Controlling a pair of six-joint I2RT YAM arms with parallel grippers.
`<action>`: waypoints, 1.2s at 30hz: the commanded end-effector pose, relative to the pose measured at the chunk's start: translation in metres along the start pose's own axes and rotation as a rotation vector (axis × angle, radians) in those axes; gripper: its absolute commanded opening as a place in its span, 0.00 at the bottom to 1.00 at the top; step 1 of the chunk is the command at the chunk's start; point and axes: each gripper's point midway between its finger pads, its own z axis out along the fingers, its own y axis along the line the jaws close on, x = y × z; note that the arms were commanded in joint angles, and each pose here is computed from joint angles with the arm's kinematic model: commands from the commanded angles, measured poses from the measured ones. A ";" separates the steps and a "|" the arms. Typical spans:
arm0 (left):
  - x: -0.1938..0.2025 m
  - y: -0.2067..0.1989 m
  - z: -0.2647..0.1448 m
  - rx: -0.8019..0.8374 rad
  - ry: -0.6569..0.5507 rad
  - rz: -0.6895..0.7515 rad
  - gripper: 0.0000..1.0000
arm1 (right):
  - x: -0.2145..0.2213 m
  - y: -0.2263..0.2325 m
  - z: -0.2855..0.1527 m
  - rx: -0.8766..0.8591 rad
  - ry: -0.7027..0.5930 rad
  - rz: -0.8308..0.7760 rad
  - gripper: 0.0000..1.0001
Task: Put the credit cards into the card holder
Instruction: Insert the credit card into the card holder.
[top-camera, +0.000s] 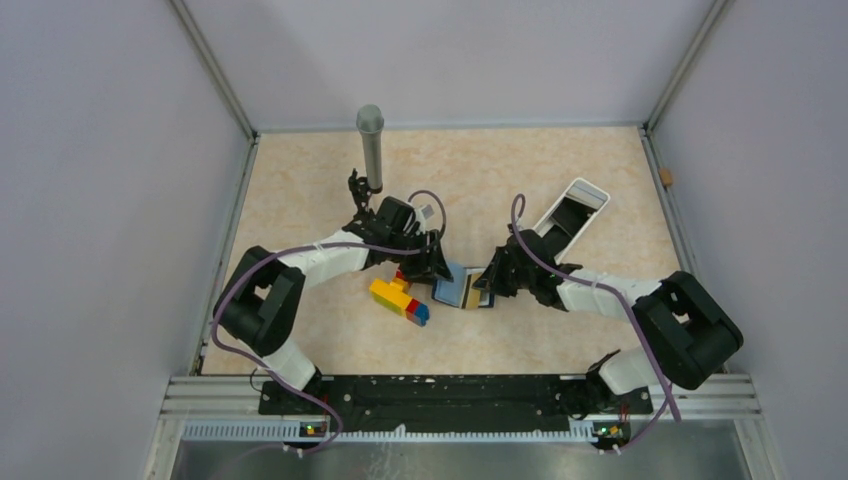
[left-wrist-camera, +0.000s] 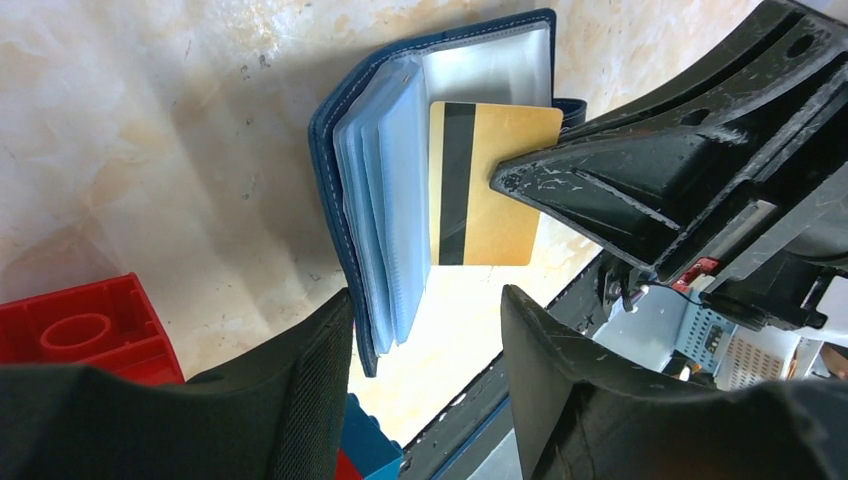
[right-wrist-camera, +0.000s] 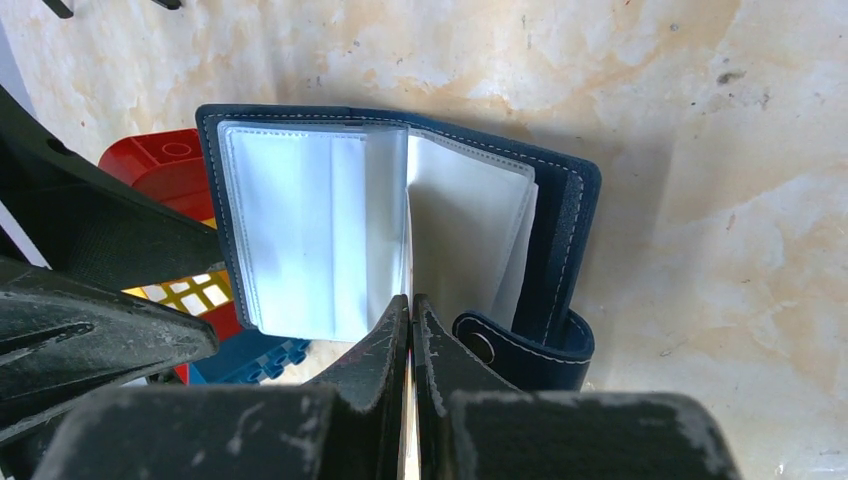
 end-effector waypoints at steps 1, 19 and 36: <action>-0.004 -0.013 -0.004 0.064 -0.037 0.019 0.56 | -0.008 0.003 -0.002 0.007 -0.031 -0.019 0.00; 0.001 0.026 0.020 -0.076 0.021 -0.027 0.29 | -0.009 0.029 -0.012 -0.151 -0.050 0.003 0.00; 0.000 0.041 0.024 -0.146 0.025 -0.010 0.23 | -0.025 0.022 -0.002 -0.199 -0.066 0.044 0.00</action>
